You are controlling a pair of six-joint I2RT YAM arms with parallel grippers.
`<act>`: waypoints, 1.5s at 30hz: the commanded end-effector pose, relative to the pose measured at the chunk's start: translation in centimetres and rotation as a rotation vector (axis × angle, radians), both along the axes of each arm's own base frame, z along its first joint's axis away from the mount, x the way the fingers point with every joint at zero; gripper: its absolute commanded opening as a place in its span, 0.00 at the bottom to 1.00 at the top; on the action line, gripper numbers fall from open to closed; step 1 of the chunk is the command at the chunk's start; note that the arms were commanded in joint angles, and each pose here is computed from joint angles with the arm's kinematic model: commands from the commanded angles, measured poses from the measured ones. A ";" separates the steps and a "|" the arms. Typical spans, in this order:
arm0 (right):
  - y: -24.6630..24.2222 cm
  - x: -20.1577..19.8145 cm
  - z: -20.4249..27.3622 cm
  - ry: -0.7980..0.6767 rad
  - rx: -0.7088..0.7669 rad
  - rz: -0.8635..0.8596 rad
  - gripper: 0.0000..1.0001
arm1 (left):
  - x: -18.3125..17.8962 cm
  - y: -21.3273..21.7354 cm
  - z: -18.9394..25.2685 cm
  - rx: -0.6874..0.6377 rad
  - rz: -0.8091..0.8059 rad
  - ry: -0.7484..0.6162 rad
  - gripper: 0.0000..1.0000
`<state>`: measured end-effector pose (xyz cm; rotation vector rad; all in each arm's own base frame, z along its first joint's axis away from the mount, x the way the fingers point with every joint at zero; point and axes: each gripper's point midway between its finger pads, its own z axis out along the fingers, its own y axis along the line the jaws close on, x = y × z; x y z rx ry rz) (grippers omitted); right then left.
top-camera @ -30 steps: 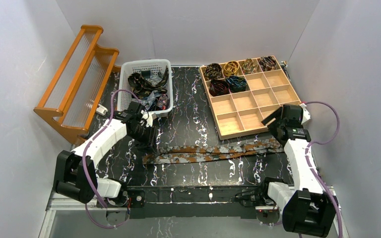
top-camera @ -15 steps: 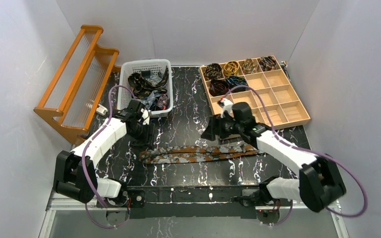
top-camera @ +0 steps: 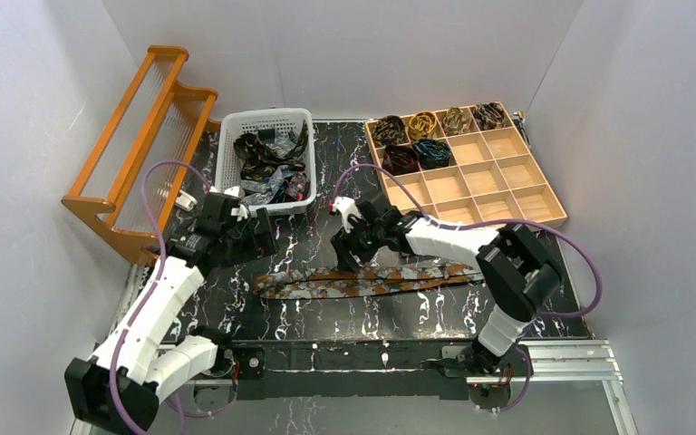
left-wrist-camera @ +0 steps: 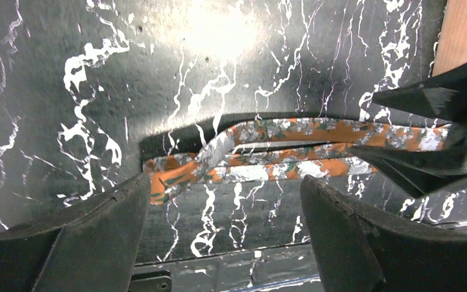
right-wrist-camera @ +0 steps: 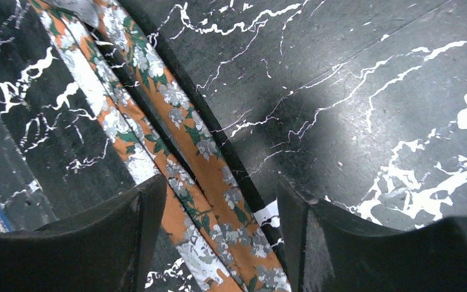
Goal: Roll the ties
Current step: Flatten out the tie at the center of the board.
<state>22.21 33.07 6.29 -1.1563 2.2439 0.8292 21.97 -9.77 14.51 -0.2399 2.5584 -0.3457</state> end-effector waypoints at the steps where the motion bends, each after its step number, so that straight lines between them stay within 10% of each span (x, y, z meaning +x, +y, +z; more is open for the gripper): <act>1: 0.5 -0.2 -1.3 -0.034 -0.086 0.075 0.70 | -1.2 -0.4 -0.5 -0.105 0.102 -0.003 0.90; 17: 1.0 -1.4 -1.7 -0.113 -0.168 0.066 0.18 | -1.8 -0.4 -0.4 -0.155 0.150 -0.037 0.90; 29: 1.6 -5.9 2.3 -0.022 -0.021 0.260 0.15 | -2.0 -0.1 -0.8 -0.168 0.198 -0.039 0.91; 45: -1.4 -5.2 -2.6 0.043 -0.275 0.199 0.18 | -2.3 1.6 -4.1 -0.185 0.430 -0.014 0.94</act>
